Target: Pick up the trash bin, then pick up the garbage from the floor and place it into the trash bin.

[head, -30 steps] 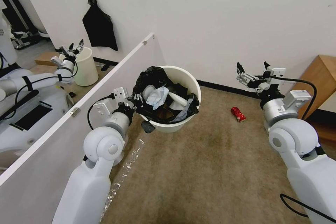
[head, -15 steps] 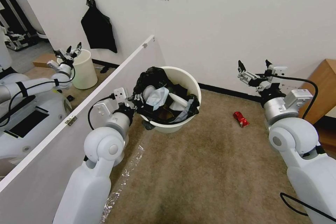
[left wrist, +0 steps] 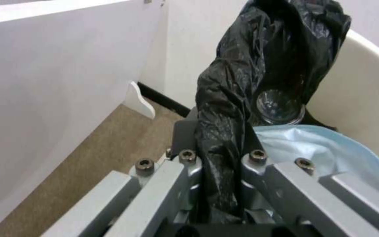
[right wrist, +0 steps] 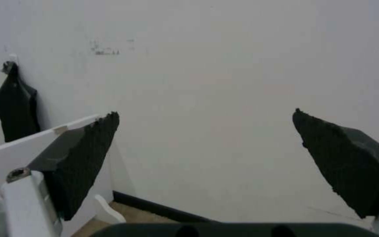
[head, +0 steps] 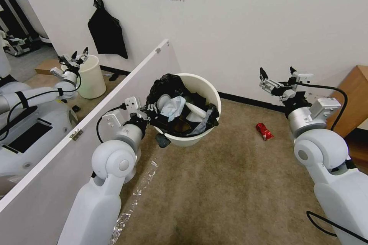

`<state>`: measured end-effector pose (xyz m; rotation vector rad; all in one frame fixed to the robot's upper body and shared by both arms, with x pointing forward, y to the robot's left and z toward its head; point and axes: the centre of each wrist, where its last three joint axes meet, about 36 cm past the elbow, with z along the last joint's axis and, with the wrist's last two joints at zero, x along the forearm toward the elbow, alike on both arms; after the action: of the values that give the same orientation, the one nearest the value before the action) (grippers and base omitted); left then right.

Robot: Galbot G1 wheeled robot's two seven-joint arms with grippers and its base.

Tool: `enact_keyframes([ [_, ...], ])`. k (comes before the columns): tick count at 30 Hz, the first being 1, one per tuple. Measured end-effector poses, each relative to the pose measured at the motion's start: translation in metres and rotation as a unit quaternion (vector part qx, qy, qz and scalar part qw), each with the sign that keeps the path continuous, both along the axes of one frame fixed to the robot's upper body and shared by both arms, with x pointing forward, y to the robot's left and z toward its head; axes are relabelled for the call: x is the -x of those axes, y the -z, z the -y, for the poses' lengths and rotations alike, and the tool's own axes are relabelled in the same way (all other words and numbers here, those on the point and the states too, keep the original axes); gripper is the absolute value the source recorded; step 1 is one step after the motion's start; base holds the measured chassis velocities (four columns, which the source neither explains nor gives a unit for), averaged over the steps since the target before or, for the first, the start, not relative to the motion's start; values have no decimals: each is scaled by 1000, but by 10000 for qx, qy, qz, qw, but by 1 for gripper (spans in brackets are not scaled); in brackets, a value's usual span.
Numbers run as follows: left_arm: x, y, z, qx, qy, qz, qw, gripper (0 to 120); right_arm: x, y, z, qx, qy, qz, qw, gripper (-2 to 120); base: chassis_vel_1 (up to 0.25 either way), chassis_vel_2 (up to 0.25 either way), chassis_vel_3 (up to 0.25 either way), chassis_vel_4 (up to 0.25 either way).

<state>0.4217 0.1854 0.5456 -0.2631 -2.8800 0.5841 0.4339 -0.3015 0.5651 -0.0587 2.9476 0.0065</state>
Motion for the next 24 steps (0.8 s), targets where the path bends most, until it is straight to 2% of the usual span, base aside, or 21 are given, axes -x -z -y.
enact_keyframes([
  [11,-1,-1,1,29,3,20,10000,5,-1,1,0,-6,23,18,10000,100,-78,71,72,-77],
  [24,-1,-1,1,72,-1,78,9999,5,-3,1,0,-17,26,79,10000,100,-1,3,3,-5],
])
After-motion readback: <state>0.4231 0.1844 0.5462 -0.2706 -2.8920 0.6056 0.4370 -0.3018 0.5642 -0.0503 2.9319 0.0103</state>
